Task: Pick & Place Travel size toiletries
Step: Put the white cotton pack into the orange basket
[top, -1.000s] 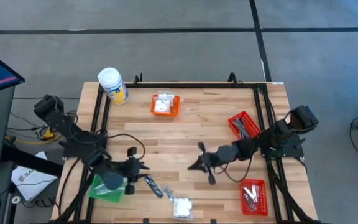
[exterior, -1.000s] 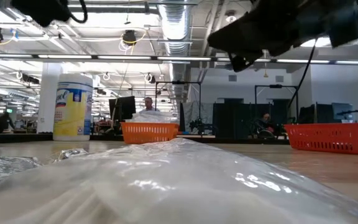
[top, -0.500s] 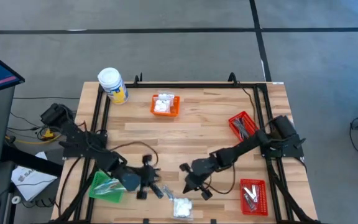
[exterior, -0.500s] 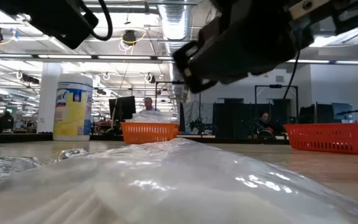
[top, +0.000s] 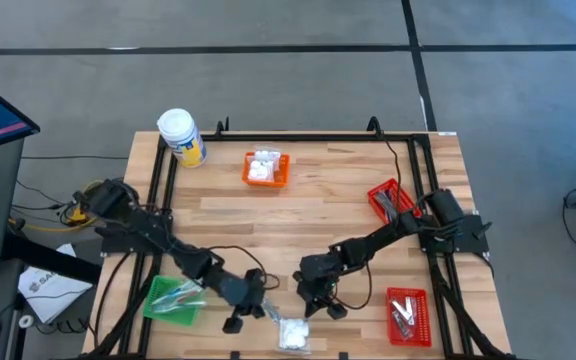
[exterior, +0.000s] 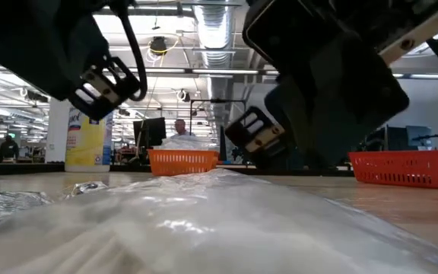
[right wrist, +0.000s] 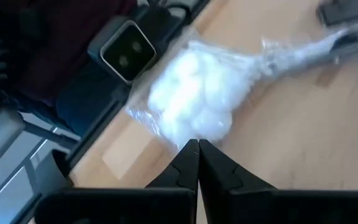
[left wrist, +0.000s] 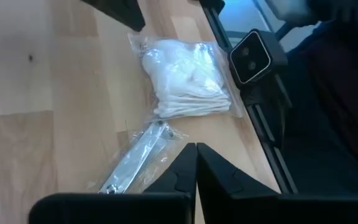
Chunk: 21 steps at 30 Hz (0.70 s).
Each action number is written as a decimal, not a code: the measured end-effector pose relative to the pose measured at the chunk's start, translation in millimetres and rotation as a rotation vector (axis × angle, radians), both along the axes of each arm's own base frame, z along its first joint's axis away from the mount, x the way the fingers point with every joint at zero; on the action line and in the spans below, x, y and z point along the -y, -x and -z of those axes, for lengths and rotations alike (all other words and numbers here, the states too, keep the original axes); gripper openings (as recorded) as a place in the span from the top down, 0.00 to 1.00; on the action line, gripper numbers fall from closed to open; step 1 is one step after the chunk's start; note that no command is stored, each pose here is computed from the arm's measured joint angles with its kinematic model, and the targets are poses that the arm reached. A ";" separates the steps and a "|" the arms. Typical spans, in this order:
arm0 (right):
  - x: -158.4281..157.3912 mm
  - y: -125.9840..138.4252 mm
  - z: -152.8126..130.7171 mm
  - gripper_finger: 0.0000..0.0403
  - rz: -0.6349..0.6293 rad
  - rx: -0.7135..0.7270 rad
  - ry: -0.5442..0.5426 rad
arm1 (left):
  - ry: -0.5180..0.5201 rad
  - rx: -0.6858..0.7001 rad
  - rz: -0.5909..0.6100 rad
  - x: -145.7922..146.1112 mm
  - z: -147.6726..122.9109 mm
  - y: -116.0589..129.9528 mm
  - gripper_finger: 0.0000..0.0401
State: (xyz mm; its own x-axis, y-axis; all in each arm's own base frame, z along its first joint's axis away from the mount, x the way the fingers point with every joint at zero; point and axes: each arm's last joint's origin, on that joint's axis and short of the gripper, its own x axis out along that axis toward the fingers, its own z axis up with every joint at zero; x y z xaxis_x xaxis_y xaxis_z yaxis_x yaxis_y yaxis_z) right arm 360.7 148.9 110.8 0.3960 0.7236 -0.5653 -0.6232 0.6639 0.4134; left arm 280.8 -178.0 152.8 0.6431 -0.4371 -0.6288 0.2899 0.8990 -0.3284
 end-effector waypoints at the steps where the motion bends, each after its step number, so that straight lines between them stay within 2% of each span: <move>1: 0.0 0.0 0.0 1.00 0.000 0.001 0.000 | 0.010 -0.008 0.005 -2.5 1.1 -1.9 1.00; 5: -1.6 0.2 -0.4 1.00 0.000 0.003 -0.002 | 0.034 -0.047 -0.002 -10.4 2.9 -5.3 1.00; 14: -0.2 -1.0 -1.1 1.00 0.030 0.042 0.048 | -0.018 -0.189 -0.060 -18.6 16.9 -0.3 1.00; 21: 0.2 -2.8 -10.6 1.00 0.023 0.113 0.054 | -0.001 -0.199 -0.043 -20.7 18.8 -1.6 1.00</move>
